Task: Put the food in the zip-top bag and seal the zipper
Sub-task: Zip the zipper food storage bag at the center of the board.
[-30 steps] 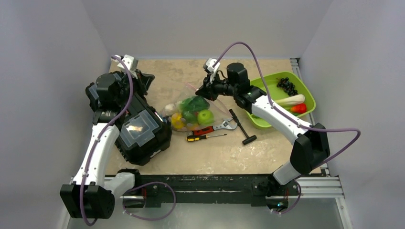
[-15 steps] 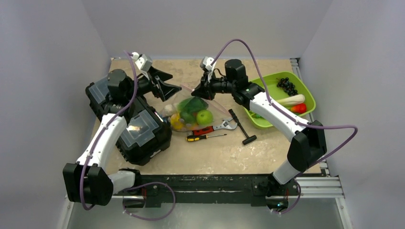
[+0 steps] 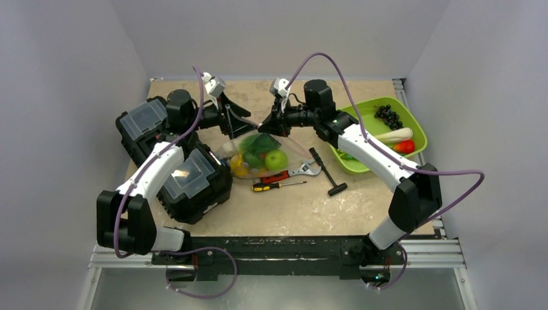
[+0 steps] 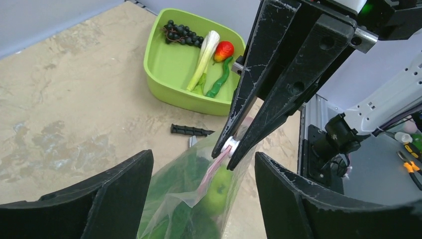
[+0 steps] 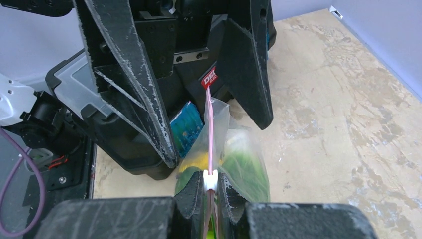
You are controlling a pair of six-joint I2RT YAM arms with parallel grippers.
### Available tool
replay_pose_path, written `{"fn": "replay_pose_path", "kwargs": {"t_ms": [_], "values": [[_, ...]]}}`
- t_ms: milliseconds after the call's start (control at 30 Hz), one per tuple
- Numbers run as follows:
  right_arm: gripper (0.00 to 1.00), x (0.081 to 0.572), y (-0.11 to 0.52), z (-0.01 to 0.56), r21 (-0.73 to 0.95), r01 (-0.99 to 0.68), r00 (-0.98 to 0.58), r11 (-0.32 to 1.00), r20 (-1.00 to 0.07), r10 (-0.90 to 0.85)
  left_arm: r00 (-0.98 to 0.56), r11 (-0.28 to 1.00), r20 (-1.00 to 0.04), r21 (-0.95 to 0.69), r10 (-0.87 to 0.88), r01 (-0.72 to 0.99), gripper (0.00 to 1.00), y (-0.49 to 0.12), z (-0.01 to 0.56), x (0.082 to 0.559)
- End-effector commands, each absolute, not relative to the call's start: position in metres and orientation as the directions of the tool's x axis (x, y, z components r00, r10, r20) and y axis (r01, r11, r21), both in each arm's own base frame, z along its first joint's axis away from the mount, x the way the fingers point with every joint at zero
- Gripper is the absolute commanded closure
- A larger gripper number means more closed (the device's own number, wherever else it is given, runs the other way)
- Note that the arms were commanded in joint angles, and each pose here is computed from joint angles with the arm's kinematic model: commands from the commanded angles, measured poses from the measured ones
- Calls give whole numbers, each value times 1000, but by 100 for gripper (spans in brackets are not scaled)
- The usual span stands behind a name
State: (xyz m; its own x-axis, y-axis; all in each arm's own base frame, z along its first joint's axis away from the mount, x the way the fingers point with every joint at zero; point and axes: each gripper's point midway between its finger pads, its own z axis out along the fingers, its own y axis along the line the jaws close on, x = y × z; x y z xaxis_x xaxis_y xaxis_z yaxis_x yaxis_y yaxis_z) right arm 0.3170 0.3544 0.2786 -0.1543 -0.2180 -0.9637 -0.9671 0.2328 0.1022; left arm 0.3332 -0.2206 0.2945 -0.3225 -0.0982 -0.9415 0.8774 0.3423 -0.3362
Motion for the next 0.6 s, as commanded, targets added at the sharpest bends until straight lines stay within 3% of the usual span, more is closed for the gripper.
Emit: {"fn": "replay_pose_path", "kwargs": {"t_ms": [0,167,400,567], "values": [[100,313,359,305,49,-981,-84,187,-980,-183,-255,282,-965,-261,-59,923,32,-224,312,326],[100,313,359,305,49,-981,-84,186,-980,-183,-268,270,-963,-261,-11,927,54,-226,308,321],[100,313,360,306,49,-982,-82,181,-980,-180,-257,270,-966,-249,-7,930,63,-228,310,319],[100,313,362,304,55,-984,-87,172,-980,-181,-266,253,-964,-258,-3,932,64,-230,311,317]]}}
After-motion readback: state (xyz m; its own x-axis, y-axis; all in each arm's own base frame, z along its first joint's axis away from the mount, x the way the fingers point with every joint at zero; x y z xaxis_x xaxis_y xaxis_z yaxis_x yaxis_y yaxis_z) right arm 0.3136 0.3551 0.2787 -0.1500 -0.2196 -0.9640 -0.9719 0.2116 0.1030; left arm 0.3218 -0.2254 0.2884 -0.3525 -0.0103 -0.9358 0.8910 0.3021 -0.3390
